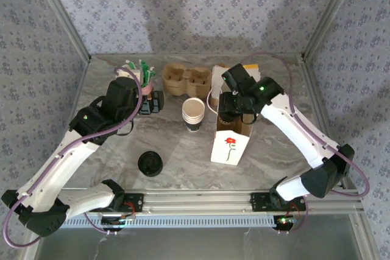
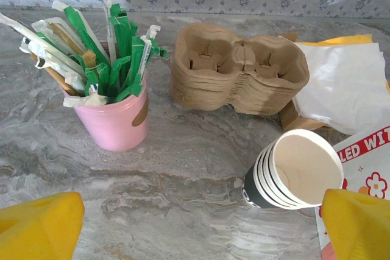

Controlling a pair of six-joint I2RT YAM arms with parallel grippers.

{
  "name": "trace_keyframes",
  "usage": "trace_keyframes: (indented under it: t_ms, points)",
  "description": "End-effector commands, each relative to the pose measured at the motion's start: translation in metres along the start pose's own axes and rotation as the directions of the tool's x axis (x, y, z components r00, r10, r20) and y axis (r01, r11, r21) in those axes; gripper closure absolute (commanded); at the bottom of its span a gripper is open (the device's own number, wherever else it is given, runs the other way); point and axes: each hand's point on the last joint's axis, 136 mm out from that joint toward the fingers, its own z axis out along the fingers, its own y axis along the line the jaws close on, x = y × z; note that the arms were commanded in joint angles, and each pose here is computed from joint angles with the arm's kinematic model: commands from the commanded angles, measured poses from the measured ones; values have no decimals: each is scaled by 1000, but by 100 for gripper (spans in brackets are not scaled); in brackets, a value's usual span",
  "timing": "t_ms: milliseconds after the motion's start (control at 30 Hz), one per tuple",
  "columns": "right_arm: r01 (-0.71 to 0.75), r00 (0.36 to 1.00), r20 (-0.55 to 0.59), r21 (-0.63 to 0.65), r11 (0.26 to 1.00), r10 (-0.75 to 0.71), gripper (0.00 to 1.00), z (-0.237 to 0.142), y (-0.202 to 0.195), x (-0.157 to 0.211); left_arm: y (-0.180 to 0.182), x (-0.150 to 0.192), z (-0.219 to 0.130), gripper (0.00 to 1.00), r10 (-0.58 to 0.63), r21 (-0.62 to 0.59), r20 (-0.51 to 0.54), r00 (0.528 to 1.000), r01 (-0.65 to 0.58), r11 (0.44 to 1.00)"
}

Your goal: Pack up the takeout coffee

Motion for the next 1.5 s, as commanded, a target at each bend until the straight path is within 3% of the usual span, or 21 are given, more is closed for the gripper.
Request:
trace_keyframes:
  t_ms: [0,1467]
  points:
    - [5,1000,10,41,999,-6,32,-3,-7,-6,-3,-13,-5,0,-8,11,29,1000,8,1000]
    - [21,999,-40,109,994,-17,33,40,-15,-8,-1,-13,-5,0,-1,0,27,1000,1,1000]
